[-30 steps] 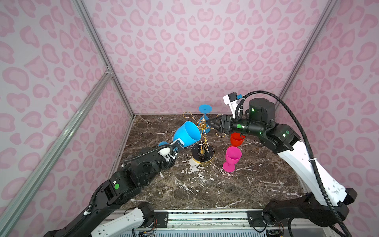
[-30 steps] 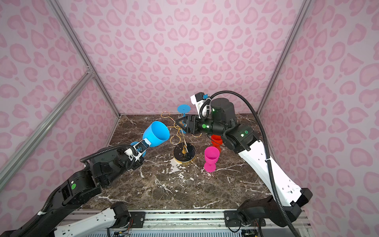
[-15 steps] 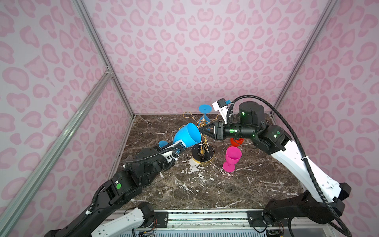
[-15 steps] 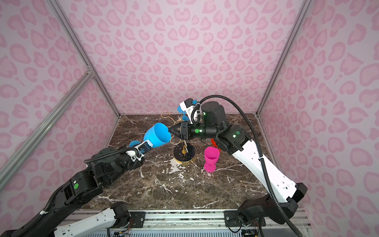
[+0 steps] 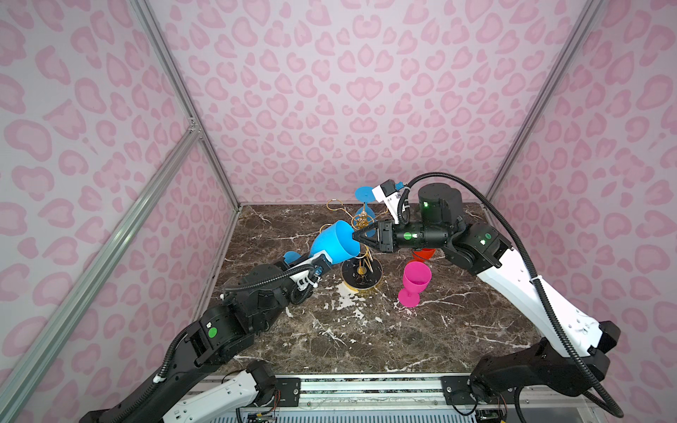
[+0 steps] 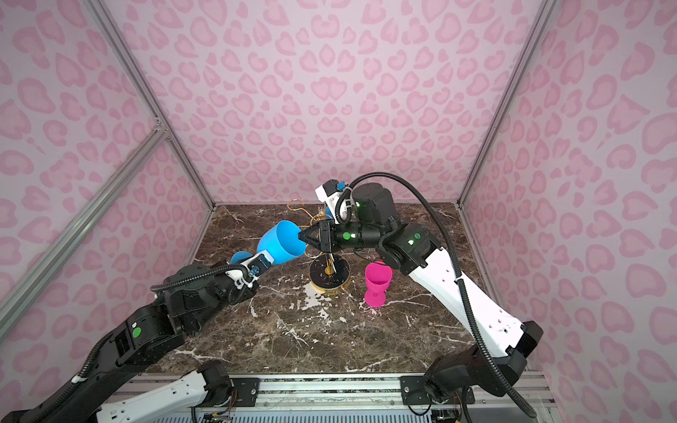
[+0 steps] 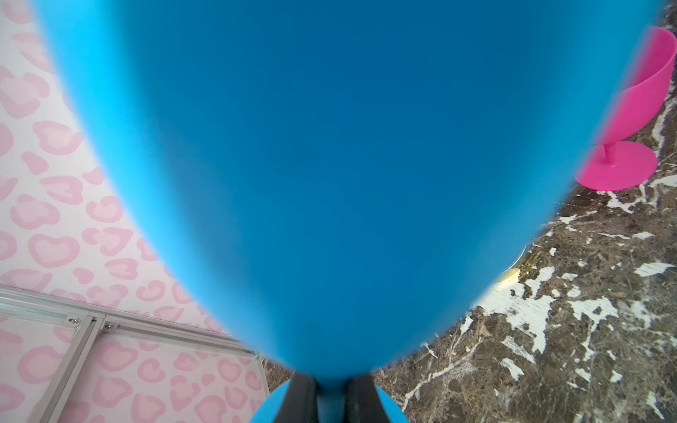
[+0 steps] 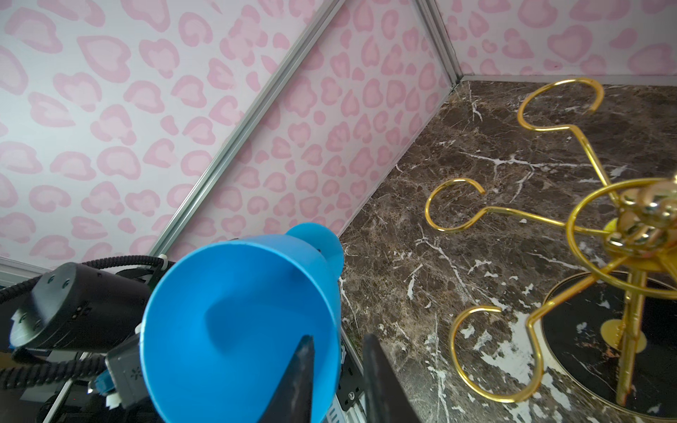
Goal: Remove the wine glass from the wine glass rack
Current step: 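Move the right gripper to grip the blue glass's rim while the left holds the stem, then open the left gripper off the stem and draw it back while right holds rim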
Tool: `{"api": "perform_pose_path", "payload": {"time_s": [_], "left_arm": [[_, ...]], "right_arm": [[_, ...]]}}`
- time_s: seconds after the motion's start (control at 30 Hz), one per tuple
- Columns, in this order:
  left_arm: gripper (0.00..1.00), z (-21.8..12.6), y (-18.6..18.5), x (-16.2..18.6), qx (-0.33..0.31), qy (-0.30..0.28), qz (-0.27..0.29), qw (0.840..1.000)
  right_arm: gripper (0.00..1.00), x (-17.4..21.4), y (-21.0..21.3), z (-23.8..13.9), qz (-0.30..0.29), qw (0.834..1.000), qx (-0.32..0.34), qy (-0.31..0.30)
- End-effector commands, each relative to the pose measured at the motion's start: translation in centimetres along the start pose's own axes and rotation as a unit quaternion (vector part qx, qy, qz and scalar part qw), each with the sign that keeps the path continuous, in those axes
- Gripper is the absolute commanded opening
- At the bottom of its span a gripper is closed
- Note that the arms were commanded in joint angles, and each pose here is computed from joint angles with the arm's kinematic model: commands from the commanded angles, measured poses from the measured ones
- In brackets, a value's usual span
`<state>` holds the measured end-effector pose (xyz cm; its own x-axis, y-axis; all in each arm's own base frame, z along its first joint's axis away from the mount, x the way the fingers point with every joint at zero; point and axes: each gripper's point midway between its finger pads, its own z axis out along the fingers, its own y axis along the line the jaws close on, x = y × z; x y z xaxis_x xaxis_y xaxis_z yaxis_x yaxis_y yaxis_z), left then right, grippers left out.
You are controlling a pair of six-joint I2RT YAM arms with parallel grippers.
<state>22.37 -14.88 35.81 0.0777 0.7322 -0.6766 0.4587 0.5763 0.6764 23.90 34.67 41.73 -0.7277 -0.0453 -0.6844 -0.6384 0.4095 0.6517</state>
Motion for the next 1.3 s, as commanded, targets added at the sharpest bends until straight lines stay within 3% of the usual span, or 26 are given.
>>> {"api": "perform_pose_path", "payload": {"time_s": [0.0, 0.3, 0.53, 0.77, 0.8, 0.83, 1.0, 1.27], "left_arm": [[0.04, 0.0, 0.3, -0.7, -0.004, -0.015, 0.001, 1.000], [0.07, 0.0, 0.1, -0.7, 0.000, -0.016, 0.003, 1.000], [0.42, -0.3, 0.3, -0.7, -0.002, -0.019, -0.007, 1.000], [0.60, -0.7, 0.2, -0.3, -0.003, -0.024, -0.026, 0.999], [0.82, -0.8, 0.2, -0.3, -0.004, -0.025, -0.029, 0.999], [0.98, -1.0, 0.4, -0.3, -0.005, -0.027, -0.036, 0.999], [0.97, -2.1, 0.5, -0.5, 0.004, -0.047, -0.072, 0.996], [0.97, -4.4, 1.9, -0.7, -0.010, -0.081, -0.140, 0.987]], "right_arm": [[0.23, 0.2, -0.1, 0.6, -0.007, 1.000, -0.007, 0.003], [0.00, 0.2, -0.1, 1.0, -0.007, 1.000, -0.012, 0.007], [0.00, 0.0, 0.1, 0.7, -0.012, 1.000, -0.010, 0.002], [0.00, -0.2, 0.1, 0.3, -0.015, 1.000, -0.005, -0.003], [0.00, -0.2, 0.2, 0.2, -0.017, 1.000, -0.004, -0.003], [0.00, -0.2, 0.1, 0.2, -0.018, 1.000, -0.002, -0.004], [0.00, -0.2, -0.4, -0.5, -0.032, 0.999, 0.023, -0.004], [0.00, 2.0, -3.3, -4.3, -0.073, 0.987, 0.139, 0.025]]}}
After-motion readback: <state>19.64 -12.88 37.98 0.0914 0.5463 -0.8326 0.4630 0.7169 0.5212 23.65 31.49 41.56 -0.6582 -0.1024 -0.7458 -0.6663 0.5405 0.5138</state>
